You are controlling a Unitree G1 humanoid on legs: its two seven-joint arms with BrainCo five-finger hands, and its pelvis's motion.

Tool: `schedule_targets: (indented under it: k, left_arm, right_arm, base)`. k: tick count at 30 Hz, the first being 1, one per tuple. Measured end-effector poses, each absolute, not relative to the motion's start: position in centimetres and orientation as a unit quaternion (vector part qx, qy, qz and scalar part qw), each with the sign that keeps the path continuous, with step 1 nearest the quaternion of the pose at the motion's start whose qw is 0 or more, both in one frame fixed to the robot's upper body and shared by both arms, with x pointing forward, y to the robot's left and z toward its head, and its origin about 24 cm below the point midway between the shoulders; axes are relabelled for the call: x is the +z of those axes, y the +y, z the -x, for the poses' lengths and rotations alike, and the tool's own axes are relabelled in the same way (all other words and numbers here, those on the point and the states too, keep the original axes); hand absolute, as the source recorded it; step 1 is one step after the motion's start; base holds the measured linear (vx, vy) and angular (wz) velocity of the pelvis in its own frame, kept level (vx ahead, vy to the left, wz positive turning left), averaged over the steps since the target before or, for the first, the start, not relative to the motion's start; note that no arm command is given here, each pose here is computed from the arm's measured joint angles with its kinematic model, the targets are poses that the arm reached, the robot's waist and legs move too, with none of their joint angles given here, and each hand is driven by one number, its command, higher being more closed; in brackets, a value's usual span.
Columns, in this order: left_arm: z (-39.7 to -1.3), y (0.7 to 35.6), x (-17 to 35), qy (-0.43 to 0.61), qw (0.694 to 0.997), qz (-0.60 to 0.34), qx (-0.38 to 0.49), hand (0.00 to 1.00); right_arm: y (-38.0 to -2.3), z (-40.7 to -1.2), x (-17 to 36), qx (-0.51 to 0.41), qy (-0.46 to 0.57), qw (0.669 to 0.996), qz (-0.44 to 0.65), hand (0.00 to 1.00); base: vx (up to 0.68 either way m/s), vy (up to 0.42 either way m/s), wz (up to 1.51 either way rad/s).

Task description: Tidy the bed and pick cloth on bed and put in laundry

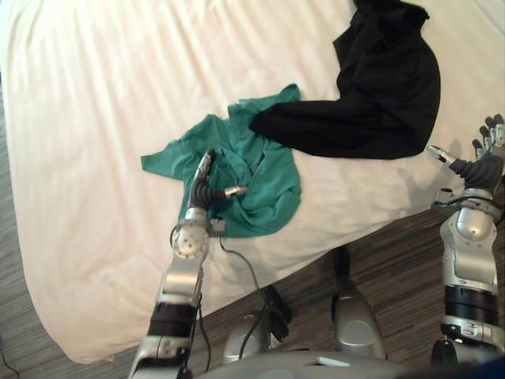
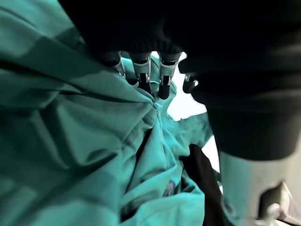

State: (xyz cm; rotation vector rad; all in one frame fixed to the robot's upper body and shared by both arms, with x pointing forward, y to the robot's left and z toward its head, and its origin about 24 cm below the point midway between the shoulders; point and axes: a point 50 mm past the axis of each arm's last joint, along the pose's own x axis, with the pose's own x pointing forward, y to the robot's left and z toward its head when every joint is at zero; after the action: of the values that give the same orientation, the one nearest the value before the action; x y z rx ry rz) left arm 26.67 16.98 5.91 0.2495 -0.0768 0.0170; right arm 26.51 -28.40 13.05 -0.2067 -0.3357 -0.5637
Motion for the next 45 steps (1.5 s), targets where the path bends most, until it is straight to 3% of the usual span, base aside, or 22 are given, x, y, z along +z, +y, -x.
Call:
schedule_targets:
  k: [6,12,13,22,27,34,45]
  left_arm:
    - [-28.7,16.2,4.8,-0.02,0.99,-0.14,-0.004,0.0]
    - [-31.1,17.8,4.3,-0.012,0.967,-0.256,0.005,0.0]
    - [-31.3,18.1,4.2,-0.008,0.962,-0.273,0.006,1.0]
    - [-31.8,22.0,5.6,-0.014,0.947,-0.313,0.073,1.0]
    - [-31.7,22.6,6.6,-0.045,0.953,-0.29,0.071,1.0]
    - [-28.9,23.3,5.2,-0.053,0.98,-0.19,0.035,1.0]
    - [-24.2,26.3,1.7,0.004,0.985,-0.142,0.096,1.0]
  right_arm:
    - [-27.1,-27.1,12.7,-0.26,-0.163,0.948,0.084,0.0]
    - [-26.1,-28.2,13.3,-0.247,-0.174,0.951,0.073,0.0]
    - [-25.8,-28.5,13.1,-0.242,-0.169,0.953,0.069,0.0]
    - [-25.0,-28.7,14.5,-0.225,-0.205,0.95,0.076,0.0]
    - [-26.3,-29.6,19.2,-0.231,-0.267,0.924,0.146,0.0]
    - [-28.5,-31.4,26.7,-0.24,-0.317,0.871,0.289,0.0]
    - [-28.1,-33.3,31.0,-0.205,-0.308,0.846,0.385,0.0]
  base:
    - [-0.07,-0.011,0.08]
    - [-0.14,-0.024,-0.24]
    - [-0.17,-0.038,-0.32]
    - [-0.13,-0.013,-0.13]
    - [0.05,-0.016,0.13]
    - [0.08,-0.005,0.2]
    - [0.03,-0.007,0.1]
